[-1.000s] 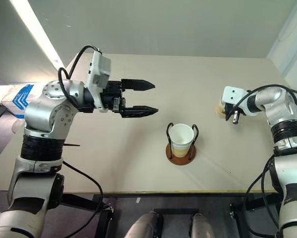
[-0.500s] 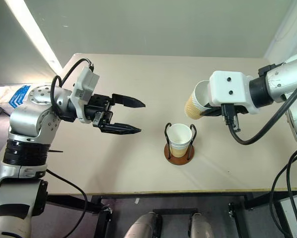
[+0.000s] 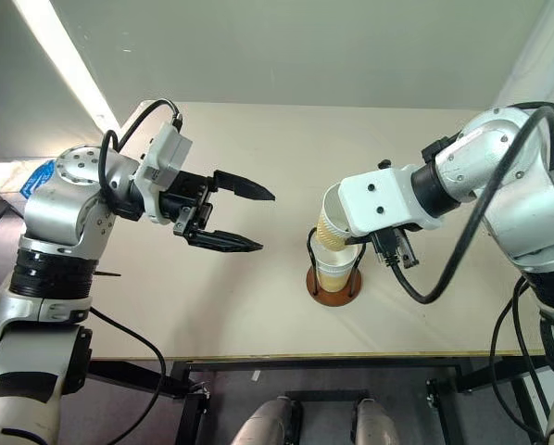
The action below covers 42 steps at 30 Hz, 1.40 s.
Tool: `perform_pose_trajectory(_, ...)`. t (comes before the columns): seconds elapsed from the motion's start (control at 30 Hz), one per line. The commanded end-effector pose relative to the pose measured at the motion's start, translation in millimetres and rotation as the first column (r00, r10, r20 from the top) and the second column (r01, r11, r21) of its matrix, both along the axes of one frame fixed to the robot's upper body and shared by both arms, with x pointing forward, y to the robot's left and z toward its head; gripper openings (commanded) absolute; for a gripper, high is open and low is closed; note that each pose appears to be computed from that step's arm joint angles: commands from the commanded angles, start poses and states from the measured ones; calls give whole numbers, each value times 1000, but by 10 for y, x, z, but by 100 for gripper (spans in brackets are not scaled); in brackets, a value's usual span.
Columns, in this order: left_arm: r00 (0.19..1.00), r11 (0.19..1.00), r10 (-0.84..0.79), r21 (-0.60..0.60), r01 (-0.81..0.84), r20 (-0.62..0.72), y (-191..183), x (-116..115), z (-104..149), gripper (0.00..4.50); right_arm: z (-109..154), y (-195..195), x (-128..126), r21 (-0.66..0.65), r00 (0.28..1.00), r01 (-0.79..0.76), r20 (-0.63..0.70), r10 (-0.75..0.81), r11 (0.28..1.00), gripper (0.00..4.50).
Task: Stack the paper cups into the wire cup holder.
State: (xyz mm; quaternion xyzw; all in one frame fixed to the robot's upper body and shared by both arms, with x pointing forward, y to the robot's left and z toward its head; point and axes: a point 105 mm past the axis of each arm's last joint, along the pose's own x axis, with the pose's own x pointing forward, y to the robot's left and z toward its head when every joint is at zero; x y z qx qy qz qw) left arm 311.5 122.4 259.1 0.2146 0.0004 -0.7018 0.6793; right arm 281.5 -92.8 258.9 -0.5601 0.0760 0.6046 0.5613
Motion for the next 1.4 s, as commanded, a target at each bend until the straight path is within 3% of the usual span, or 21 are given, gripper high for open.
perform_pose_trajectory(0.03, 999, 1000, -5, -4, 6, 42, -16, -9, 95, 450, -23, 8, -6, -37, 999, -35, 20, 35, 999, 5)
perform_pose_trajectory(0.3, 999, 1000, 0, -2, 0, 43, -27, -9, 68, 450, -69, 75, -39, -61, 997, -81, 6, 82, 995, 5)
perform_pose_trajectory(0.4, 999, 1000, 2, 4, -2, 44, -26, -9, 50, 450, -42, 91, -25, -68, 996, -81, 21, 83, 994, 66)
perform_pose_trajectory(0.53, 999, 1000, 2, 9, -3, 44, -45, -8, 28, 450, 36, 135, -11, -37, 995, -79, 51, 80, 996, 194)
perform_pose_trajectory(0.7, 998, 999, 51, 14, -52, 40, -35, 41, -31, 450, 366, 220, 26, 240, 999, -7, 51, -6, 971, 369)
perform_pose_trajectory(0.73, 997, 998, 70, 1, -70, 38, -31, 53, -33, 450, 449, 175, 41, 333, 999, 42, 17, -51, 942, 400)
perform_pose_trajectory(0.83, 985, 984, 168, -75, -165, 45, -32, 160, -8, 450, 589, -60, 100, 545, 979, 205, -102, -179, 813, 400)
perform_pose_trajectory(0.93, 971, 966, 236, -123, -229, 47, -6, 213, 4, 450, 621, -349, 250, 661, 926, 364, -182, -331, 656, 400)
perform_pose_trajectory(1.2, 857, 820, 515, -310, -481, 33, 186, 487, 86, 450, 89, -1142, 458, 733, 700, 614, -334, -631, 292, 400)
perform_pose_trajectory(1.27, 799, 755, 601, -335, -563, 11, 281, 582, 32, 450, -103, -1283, 522, 736, 612, 661, -413, -675, 148, 400)
perform_pose_trajectory(1.33, 761, 714, 648, -348, -608, -1, 321, 633, -7, 450, -234, -1365, 553, 723, 550, 688, -463, -695, 62, 400)
perform_pose_trajectory(1.4, 713, 656, 701, -369, -658, -25, 374, 686, -55, 450, -305, -1378, 569, 723, 533, 691, -520, -668, -11, 400)
